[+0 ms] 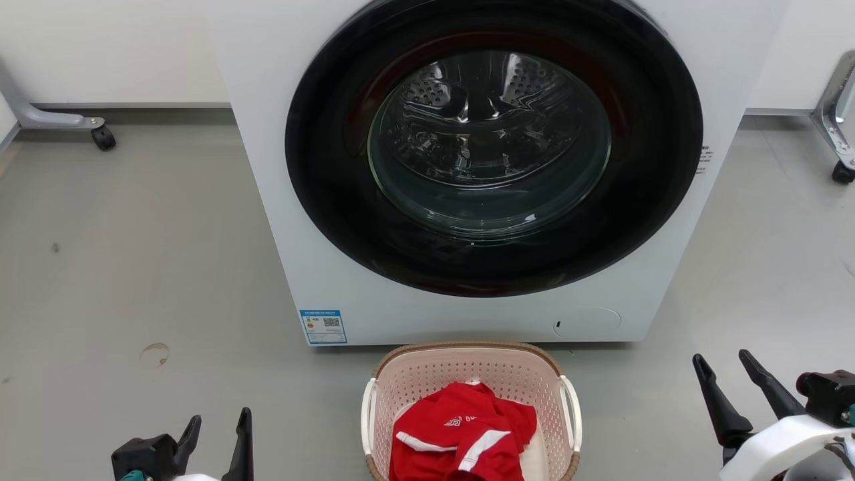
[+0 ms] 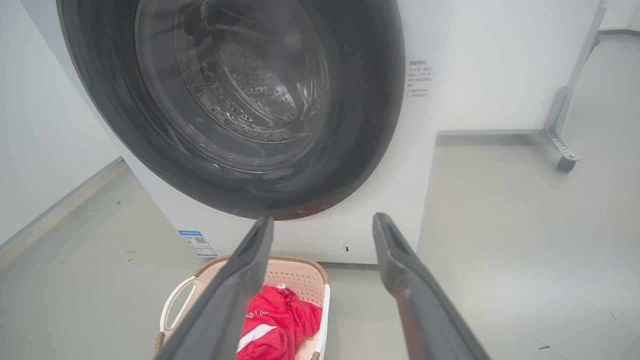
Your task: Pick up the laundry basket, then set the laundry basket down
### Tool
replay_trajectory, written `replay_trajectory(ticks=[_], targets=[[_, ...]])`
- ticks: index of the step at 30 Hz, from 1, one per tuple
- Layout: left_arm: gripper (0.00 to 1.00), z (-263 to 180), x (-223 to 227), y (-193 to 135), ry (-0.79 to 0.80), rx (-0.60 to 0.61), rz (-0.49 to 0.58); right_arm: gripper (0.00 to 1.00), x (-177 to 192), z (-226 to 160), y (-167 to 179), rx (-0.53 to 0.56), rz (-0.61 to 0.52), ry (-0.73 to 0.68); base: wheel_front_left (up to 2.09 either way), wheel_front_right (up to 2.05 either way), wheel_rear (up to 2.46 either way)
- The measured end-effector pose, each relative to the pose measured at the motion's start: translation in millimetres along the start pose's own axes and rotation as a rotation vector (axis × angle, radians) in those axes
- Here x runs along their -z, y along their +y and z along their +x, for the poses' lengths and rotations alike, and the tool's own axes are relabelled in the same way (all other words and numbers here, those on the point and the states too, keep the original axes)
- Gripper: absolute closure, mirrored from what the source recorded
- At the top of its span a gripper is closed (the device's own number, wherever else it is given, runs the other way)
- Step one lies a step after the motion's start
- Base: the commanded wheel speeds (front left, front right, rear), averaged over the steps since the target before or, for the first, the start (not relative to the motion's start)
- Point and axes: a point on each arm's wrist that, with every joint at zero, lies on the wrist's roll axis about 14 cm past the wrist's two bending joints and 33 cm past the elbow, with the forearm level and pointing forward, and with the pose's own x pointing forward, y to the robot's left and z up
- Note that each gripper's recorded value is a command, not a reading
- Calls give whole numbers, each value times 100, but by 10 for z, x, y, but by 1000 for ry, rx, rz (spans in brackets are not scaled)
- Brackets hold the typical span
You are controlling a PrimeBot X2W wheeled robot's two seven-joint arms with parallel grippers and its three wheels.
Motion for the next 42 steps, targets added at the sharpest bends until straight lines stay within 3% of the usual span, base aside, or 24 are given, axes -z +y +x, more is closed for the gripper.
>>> replay_trajectory(ticks=[27, 28, 34, 42], targets=[[0, -104, 16, 100, -13, -29, 12, 0, -52, 65, 178, -59, -23, 5, 0, 0, 0], [100, -106, 36, 103, -7, -31, 15, 100, -33, 64, 180, -57, -19, 10, 0, 0, 0], [100, -192, 387, 26, 84, -40, -26, 100, 369, -56, 263, -37, 58, 104, 0, 0, 0], [100, -164, 404, 26, 106, -43, -106, 100, 360, -68, 186, -7, 132, 101, 0, 0, 0]])
